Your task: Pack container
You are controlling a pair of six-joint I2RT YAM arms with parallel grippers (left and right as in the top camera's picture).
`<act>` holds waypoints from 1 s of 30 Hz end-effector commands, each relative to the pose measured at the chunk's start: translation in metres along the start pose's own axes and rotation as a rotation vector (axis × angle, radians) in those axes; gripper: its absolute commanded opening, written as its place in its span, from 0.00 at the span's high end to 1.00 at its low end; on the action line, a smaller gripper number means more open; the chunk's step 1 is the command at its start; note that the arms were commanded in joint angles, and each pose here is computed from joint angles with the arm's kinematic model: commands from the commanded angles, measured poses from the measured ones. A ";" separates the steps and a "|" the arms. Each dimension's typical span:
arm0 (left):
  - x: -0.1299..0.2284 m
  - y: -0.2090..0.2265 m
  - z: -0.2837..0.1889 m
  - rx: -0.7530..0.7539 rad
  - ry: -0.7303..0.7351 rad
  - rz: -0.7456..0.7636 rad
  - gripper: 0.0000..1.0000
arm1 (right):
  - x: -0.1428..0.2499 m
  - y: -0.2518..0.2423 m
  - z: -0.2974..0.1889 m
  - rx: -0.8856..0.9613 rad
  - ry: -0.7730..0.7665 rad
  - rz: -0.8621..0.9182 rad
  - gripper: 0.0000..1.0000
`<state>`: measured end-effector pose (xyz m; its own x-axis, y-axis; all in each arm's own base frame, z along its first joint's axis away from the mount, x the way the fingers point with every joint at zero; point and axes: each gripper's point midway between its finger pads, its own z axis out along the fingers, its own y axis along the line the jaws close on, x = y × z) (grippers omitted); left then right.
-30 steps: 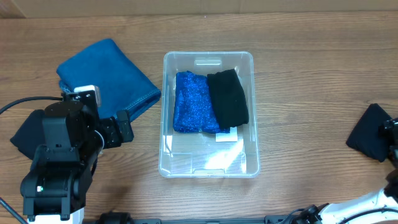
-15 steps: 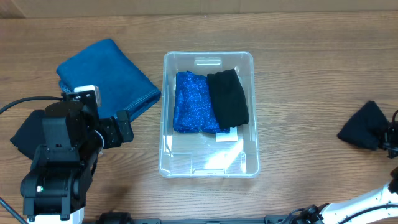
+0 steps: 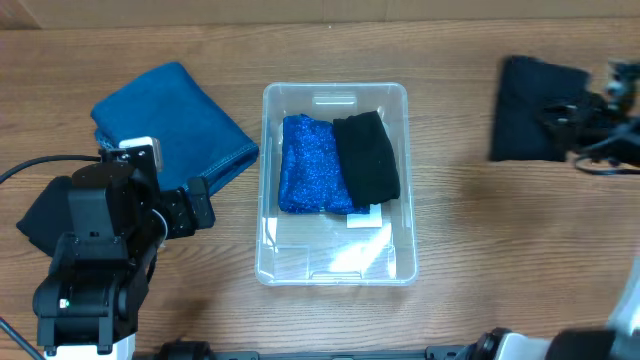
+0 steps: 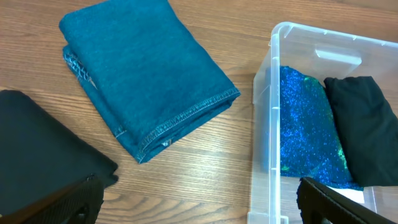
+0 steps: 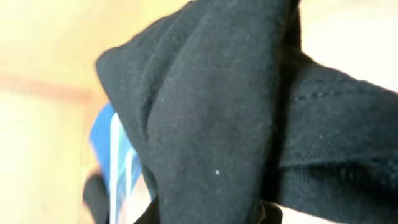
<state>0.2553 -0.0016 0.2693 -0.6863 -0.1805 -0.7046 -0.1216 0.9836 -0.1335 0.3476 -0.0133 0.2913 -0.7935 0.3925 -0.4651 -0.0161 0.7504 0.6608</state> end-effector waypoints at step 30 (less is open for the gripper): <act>-0.006 0.002 -0.006 -0.010 -0.019 0.002 0.00 | 0.291 0.048 0.177 -0.075 1.104 -1.169 0.00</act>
<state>0.2539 -0.0016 0.2678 -0.6919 -0.1805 -0.6991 -0.1227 0.9836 -0.1325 0.2179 0.2252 0.0824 -0.3310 -0.9405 -0.0761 -0.9023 0.2919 0.3174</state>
